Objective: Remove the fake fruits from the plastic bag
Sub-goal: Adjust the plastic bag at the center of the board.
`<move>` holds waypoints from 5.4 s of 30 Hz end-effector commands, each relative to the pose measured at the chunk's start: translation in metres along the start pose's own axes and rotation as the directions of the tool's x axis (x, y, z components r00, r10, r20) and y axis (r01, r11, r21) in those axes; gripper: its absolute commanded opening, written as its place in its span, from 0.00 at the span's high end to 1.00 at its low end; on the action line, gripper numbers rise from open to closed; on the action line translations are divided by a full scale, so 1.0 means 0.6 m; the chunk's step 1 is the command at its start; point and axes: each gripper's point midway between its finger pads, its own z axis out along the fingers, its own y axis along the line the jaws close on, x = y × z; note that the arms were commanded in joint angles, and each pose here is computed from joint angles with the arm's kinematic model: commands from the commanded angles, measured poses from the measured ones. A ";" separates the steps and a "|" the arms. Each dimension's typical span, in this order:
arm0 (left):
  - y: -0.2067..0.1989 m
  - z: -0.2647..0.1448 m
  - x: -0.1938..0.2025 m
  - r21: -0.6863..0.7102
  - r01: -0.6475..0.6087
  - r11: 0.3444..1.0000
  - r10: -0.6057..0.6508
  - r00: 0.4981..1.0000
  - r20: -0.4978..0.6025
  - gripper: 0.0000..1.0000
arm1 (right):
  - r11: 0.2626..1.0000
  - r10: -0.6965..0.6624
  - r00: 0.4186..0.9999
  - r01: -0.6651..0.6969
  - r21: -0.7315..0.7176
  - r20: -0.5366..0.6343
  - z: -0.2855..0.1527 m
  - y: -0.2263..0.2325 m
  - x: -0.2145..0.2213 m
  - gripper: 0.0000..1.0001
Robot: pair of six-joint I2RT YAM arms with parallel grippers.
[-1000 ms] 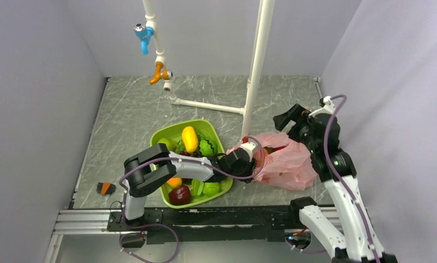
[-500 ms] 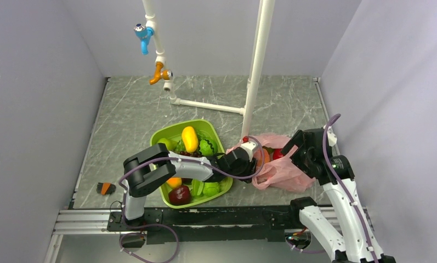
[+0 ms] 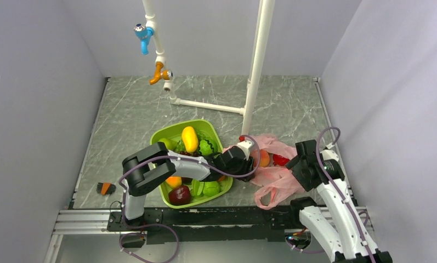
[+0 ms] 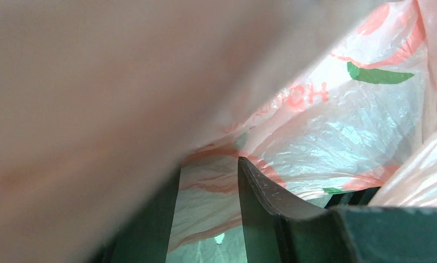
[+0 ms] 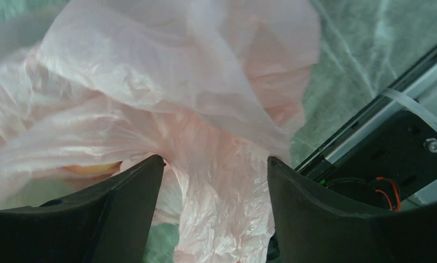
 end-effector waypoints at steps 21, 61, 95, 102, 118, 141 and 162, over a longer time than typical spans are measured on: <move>-0.023 -0.012 -0.035 0.104 0.056 0.993 -0.061 0.997 0.046 0.51 | 0.672 -0.260 0.962 0.240 -0.700 0.081 -0.187 0.220 -0.032 0.35; -0.194 -0.025 -0.174 0.116 -0.484 0.867 0.465 0.871 0.157 0.49 | 0.993 0.082 0.997 -0.082 -0.089 -0.005 0.028 0.025 -0.049 0.45; -0.054 0.028 -0.208 -0.365 -0.548 0.752 0.585 0.811 -0.013 0.33 | 0.991 0.078 0.996 -0.083 -0.109 -0.050 0.051 0.027 -0.024 0.45; -0.025 -0.013 -0.222 -0.465 -0.459 0.757 0.526 0.850 0.017 0.30 | 0.987 0.136 0.989 -0.141 -0.082 -0.063 0.084 0.028 -0.016 0.46; 0.017 0.028 -0.153 -0.296 -0.411 0.862 0.421 0.906 -0.031 0.27 | 0.944 0.001 0.999 0.014 -0.331 0.044 0.028 0.092 -0.059 0.36; -0.028 -0.039 -0.122 -0.069 -0.144 0.987 0.154 0.972 0.176 0.32 | 0.619 -0.421 0.902 0.207 -0.757 -0.097 -0.110 0.173 0.114 0.46; 0.006 -0.003 -0.057 -0.105 -0.079 0.991 0.086 0.994 0.066 0.32 | 0.939 0.130 0.947 -0.022 -0.343 0.294 0.076 0.156 -0.044 0.40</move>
